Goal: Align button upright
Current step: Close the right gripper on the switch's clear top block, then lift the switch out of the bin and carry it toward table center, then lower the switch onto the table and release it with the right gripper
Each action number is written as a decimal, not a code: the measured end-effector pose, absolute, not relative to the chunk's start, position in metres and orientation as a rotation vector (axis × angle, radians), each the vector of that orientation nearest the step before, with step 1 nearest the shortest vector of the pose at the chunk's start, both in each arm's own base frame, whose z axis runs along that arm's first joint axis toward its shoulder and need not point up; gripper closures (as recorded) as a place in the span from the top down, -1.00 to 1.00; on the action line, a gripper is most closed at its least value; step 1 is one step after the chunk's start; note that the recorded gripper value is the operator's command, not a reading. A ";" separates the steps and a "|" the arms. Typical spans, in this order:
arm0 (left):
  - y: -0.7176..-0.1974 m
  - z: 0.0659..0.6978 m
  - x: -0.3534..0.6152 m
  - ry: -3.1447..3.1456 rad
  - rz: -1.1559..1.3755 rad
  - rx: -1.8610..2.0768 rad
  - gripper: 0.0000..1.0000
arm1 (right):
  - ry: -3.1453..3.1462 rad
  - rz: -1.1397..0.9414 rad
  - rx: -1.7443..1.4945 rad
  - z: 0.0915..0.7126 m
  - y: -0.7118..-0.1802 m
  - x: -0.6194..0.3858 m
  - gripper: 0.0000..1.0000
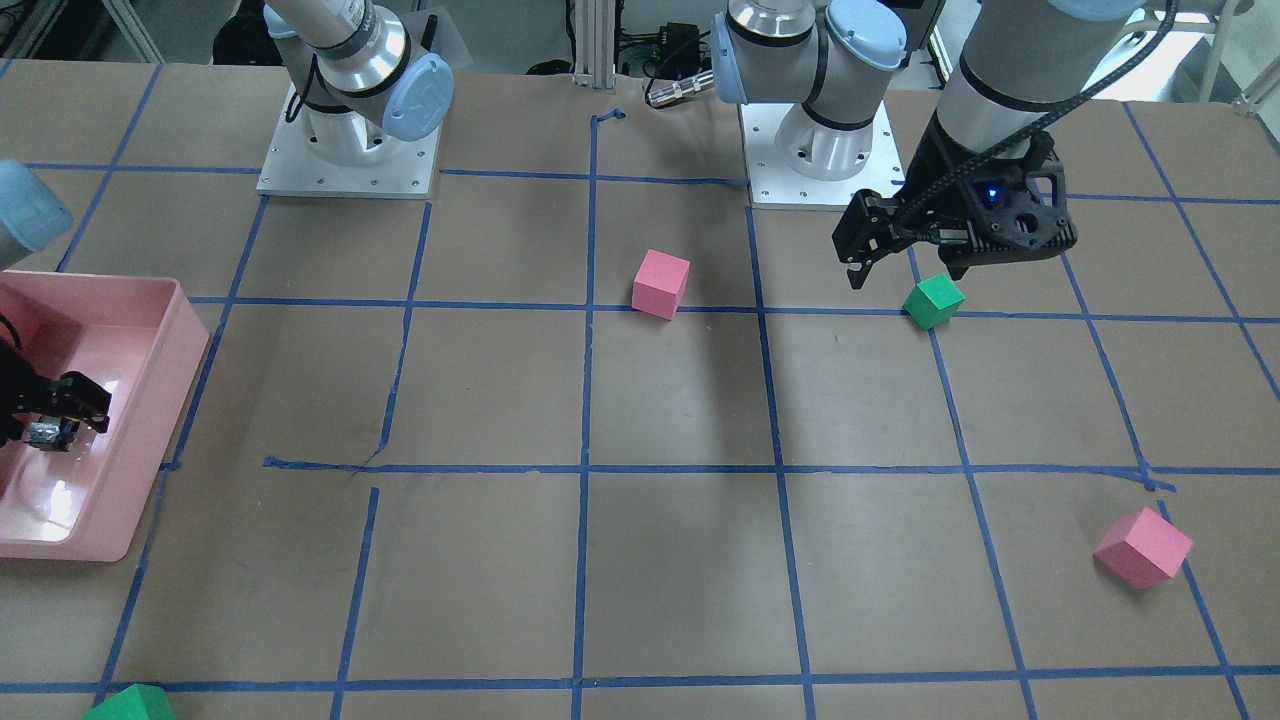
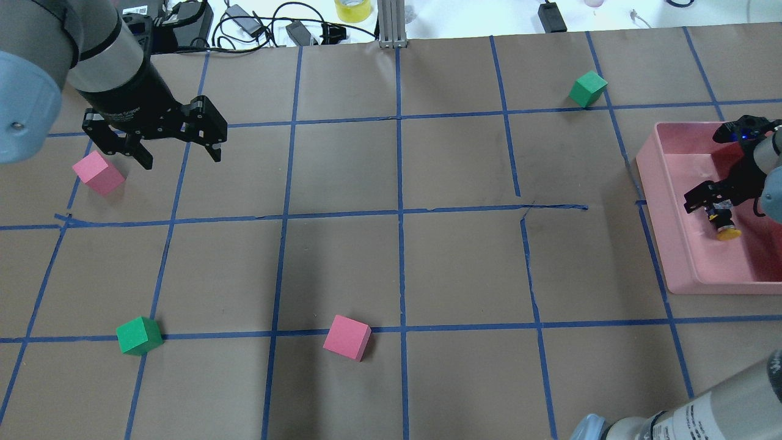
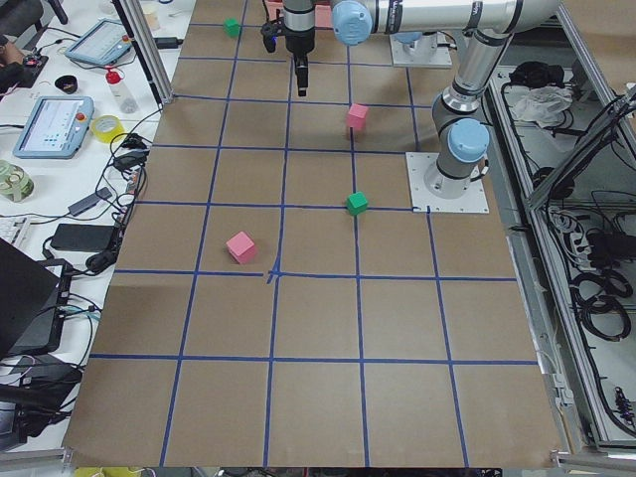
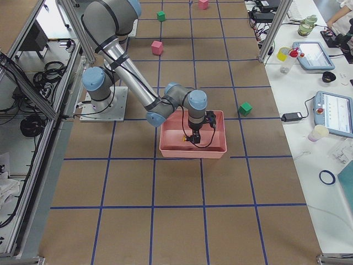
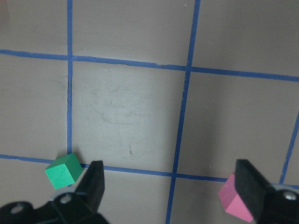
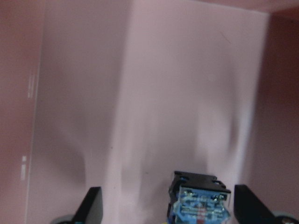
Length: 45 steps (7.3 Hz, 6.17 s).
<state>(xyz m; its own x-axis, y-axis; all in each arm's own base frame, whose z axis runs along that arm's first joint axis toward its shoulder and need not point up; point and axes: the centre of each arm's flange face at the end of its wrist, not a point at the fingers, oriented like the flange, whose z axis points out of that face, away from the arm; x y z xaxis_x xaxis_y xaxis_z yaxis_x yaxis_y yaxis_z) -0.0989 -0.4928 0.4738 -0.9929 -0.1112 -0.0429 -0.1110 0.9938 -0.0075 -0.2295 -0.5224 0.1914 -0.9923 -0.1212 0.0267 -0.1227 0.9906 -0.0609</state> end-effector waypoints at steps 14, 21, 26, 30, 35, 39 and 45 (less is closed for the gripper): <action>-0.492 0.475 -0.098 3.087 -0.010 -0.172 1.00 | -3.110 0.088 0.199 0.208 -0.522 -0.230 -1.00; -0.492 0.475 -0.098 3.085 -0.012 -0.173 1.00 | -3.074 0.166 0.353 0.384 -0.588 -0.096 -1.00; -0.492 0.476 -0.098 3.085 -0.016 -0.174 1.00 | -3.173 0.236 0.113 0.337 -0.589 0.222 -1.00; -0.492 0.475 -0.097 3.085 -0.016 -0.175 1.00 | -3.172 0.253 0.146 0.246 -0.561 0.355 -1.00; -0.492 0.475 -0.097 3.084 -0.015 -0.175 1.00 | -3.165 0.197 0.085 0.205 -0.553 0.368 -0.95; -0.493 0.474 -0.097 3.085 -0.011 -0.174 1.00 | -3.166 0.172 0.079 0.195 -0.551 0.371 0.08; -0.493 0.474 -0.097 3.084 -0.012 -0.174 1.00 | -3.173 0.230 0.104 0.220 -0.553 0.370 1.00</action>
